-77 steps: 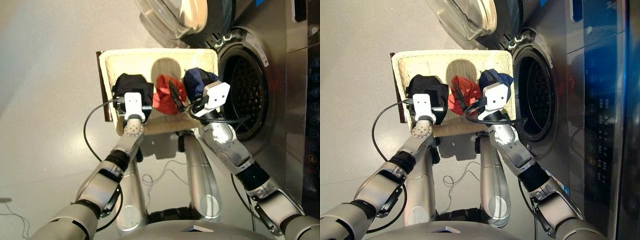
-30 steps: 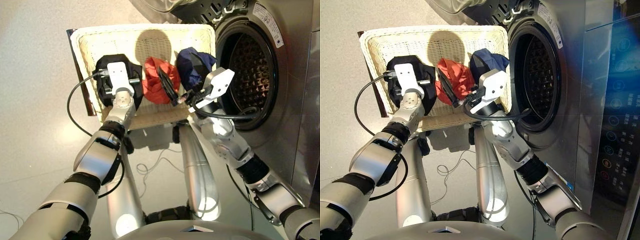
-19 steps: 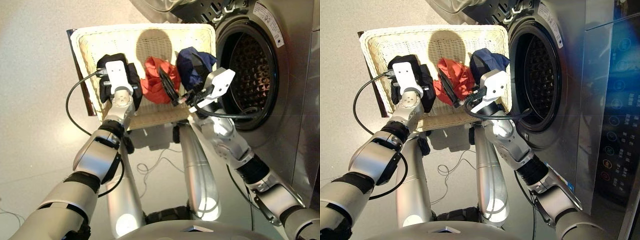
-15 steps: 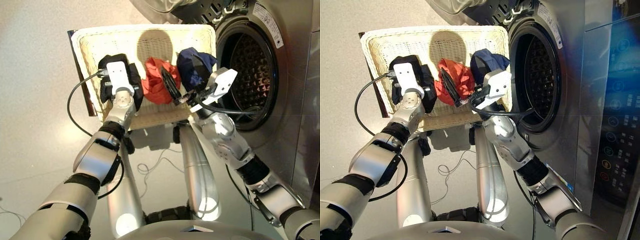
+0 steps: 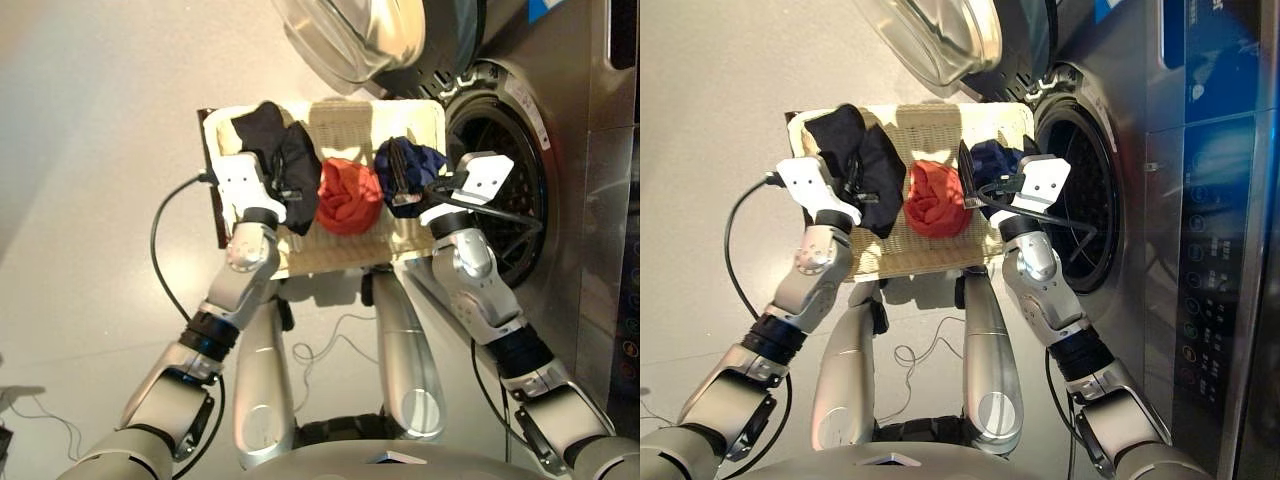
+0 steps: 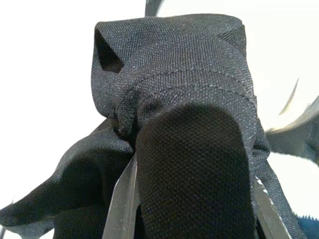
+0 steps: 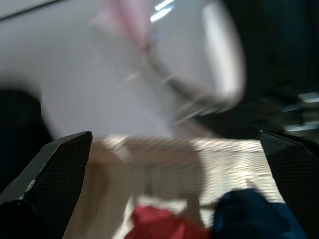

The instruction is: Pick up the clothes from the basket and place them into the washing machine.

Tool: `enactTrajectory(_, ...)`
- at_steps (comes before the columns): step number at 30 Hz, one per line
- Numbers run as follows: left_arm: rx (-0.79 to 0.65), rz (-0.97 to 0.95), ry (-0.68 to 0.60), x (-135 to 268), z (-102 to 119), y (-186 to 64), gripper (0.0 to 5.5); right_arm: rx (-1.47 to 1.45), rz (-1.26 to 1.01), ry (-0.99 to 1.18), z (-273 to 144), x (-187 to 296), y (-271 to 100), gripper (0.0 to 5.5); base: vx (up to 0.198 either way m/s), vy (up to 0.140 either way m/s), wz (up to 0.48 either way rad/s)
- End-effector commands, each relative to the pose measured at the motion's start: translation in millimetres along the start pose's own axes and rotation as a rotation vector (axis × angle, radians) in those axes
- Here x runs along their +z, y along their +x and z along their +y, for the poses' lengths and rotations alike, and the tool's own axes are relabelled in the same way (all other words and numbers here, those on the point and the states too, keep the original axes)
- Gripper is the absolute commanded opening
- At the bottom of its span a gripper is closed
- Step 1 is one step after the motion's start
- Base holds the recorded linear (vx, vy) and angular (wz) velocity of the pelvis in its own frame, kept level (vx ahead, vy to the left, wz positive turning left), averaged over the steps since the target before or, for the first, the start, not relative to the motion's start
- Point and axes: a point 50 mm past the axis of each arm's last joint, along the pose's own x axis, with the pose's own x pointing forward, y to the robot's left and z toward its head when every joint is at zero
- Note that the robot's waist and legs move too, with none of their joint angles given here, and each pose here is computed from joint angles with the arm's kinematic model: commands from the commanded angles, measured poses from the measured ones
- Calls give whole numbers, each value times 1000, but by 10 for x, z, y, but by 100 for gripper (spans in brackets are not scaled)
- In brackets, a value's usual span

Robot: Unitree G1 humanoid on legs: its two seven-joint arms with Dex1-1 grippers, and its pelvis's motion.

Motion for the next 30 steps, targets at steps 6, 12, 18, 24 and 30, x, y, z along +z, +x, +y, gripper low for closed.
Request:
enactTrajectory(6, -382, -329, -96, 734, -361, -74, 0, 388, -155, -105, 300, 541, 73, 550, 0, 0, 0)
enactTrajectory(12, -559, -328, -146, 838, -502, -145, 0, 501, -224, -295, 419, 774, 192, 550, 0, 0, 0)
enactTrajectory(18, -738, -251, -205, 805, -660, -232, 0, 621, -292, -412, 631, 965, 357, 550, 0, 0, 0)
enactTrajectory(24, -824, -224, -186, 802, -750, -219, 0, 673, -351, -485, 833, 1119, 565, 550, 0, 0, 0)
enactTrajectory(30, -899, -182, -171, 765, -846, -212, 0, 740, -359, -453, 1030, 1138, 644, 550, 0, 0, 0)
